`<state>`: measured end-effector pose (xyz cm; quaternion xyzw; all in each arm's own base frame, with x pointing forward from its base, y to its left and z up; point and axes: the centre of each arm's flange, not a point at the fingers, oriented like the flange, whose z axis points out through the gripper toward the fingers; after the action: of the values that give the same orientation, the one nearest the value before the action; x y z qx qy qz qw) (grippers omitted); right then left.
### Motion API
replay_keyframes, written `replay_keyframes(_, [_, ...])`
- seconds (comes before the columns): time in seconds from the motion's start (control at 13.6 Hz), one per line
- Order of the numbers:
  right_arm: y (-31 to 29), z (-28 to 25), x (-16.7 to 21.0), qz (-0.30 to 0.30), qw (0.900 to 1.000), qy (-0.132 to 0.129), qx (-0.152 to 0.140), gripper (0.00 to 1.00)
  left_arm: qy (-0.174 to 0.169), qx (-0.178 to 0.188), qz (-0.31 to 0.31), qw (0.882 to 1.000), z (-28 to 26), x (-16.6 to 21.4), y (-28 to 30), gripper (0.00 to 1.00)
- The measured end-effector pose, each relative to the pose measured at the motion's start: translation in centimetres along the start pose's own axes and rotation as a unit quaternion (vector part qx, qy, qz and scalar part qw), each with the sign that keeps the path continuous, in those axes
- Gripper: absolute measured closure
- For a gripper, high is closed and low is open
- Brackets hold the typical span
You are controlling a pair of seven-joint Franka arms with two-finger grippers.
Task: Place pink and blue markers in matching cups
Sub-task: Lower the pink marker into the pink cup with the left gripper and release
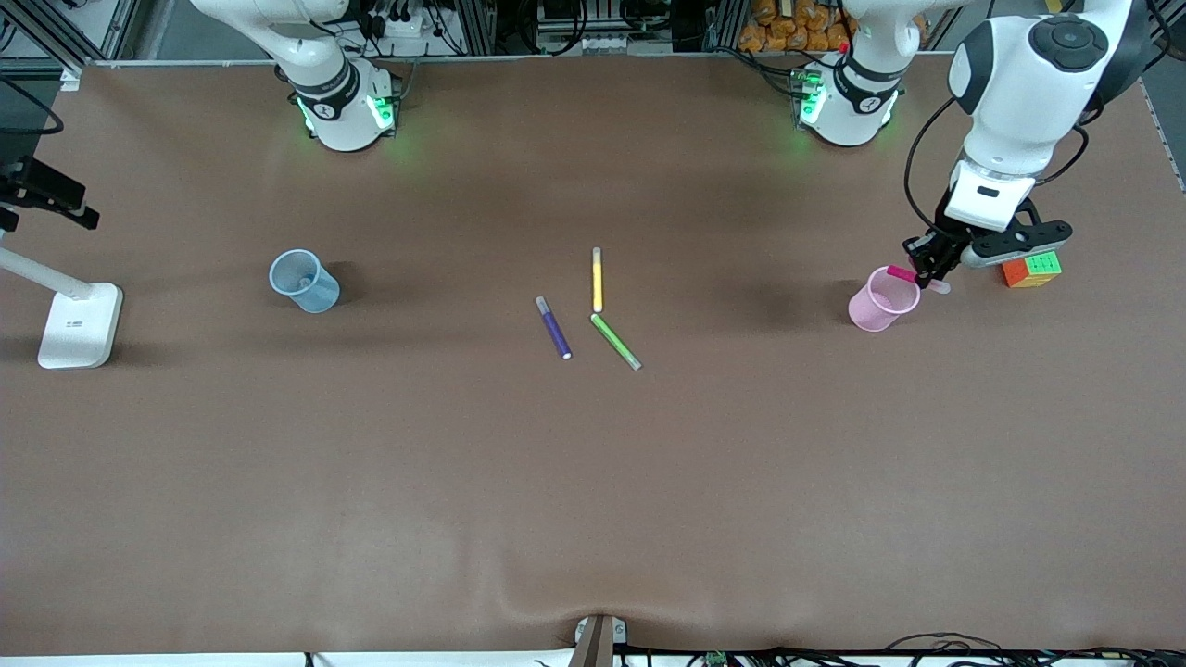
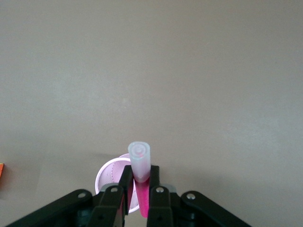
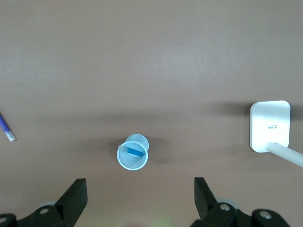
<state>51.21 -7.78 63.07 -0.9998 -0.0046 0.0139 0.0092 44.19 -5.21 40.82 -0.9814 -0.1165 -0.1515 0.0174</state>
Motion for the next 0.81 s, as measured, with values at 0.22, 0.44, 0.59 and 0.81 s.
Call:
replay_keyframes(0.22, [-2.3, -0.2, 0.5, -0.022, 1.000, 0.009, -0.021, 0.00, 0.000, 0.004, -0.011, 1.000, 1.1, -0.6, -1.3, 0.83])
replay_keyframes(0.44, [-3.1, -1.9, 0.7, -0.029, 0.999, 0.029, -0.024, 0.00, 0.009, 0.003, -0.019, 1.000, 1.7, -0.9, -2.2, 0.83])
replay_keyframes(0.59, [-3.4, -2.8, 1.1, -0.032, 0.998, 0.039, -0.024, 0.00, 0.021, -0.001, -0.021, 1.000, 2.4, -1.5, -2.6, 0.83])
replay_keyframes(0.81, [-3.7, -2.8, 2.0, -0.035, 0.998, 0.041, -0.025, 0.00, 0.034, -0.005, -0.020, 0.999, 2.8, -2.0, -2.7, 0.83])
